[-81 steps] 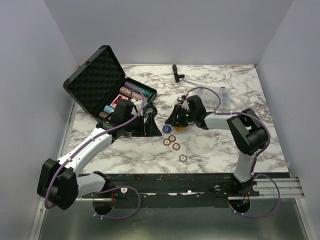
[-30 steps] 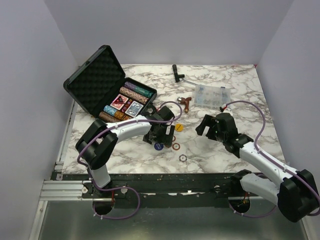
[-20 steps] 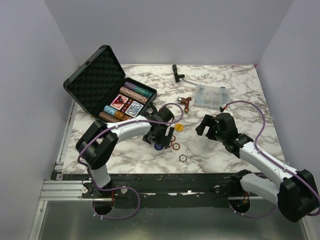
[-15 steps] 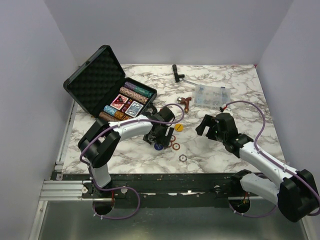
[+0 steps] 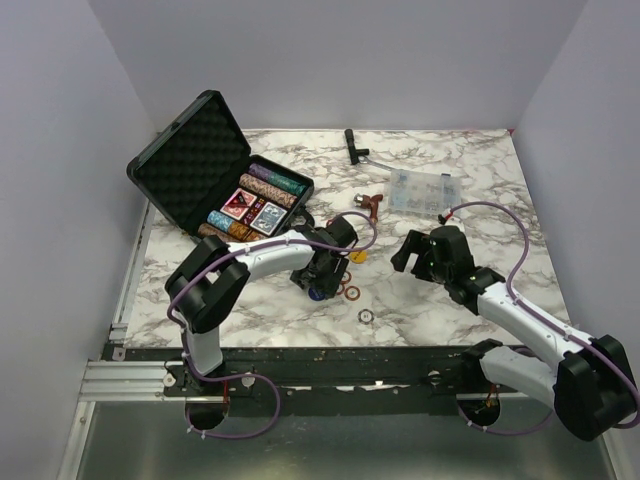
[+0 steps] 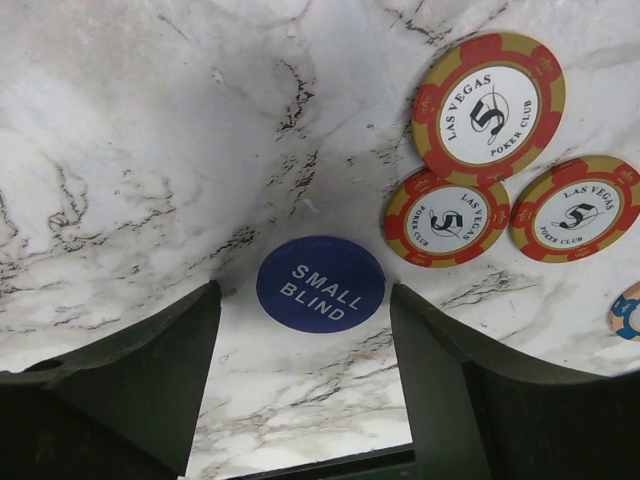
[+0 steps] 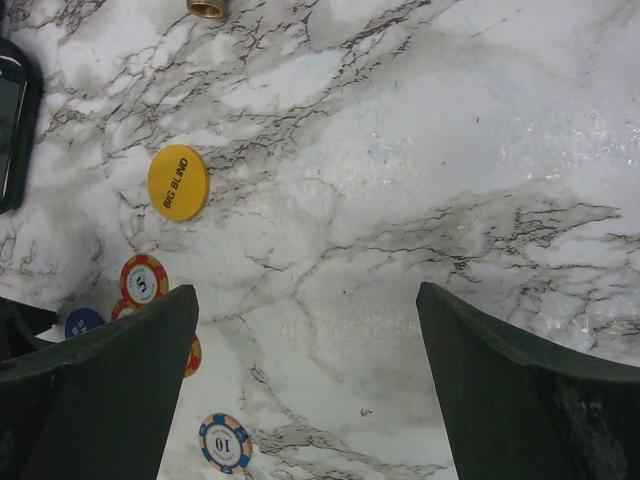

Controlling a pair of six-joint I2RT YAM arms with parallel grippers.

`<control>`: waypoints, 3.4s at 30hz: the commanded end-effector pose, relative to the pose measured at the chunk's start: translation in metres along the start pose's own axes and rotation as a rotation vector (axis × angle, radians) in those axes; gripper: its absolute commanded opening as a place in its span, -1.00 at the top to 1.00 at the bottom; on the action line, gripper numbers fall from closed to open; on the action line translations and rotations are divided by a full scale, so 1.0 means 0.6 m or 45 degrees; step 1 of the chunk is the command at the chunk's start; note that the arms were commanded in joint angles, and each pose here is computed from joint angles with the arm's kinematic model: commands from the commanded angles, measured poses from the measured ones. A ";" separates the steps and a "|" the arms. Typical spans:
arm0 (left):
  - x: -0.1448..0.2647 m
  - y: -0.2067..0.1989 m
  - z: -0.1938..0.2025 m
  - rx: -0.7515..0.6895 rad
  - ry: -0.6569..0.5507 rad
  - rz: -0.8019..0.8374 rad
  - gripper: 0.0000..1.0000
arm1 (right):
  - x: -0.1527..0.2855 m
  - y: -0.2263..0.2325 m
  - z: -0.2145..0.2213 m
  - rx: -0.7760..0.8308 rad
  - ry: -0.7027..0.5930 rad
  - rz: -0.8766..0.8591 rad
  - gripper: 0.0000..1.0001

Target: Pack up texas hold em set

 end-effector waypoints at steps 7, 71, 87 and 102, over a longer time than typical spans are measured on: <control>-0.036 -0.009 0.022 -0.021 0.080 -0.030 -0.10 | 0.001 -0.009 0.008 -0.009 0.005 0.017 -0.86; 0.048 0.329 -0.209 0.373 -0.045 -0.360 0.67 | -0.007 -0.005 0.027 -0.023 0.059 -0.015 -0.85; 0.042 0.332 -0.174 0.360 0.028 -0.378 0.73 | -0.014 0.000 0.029 -0.013 0.085 -0.020 -0.84; 0.053 0.326 -0.197 0.383 -0.033 -0.340 -0.13 | -0.012 -0.004 0.032 -0.008 0.084 -0.016 -0.84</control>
Point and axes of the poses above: each gripper's point midway between its finger pads, its own x axis back along the fingers, its own y axis along the line the jaws close on, z = x × y, the point moved 1 cm from there along x, back along the fingers, and after that the axes turned 3 degrees about x, right-handed, at the moved point
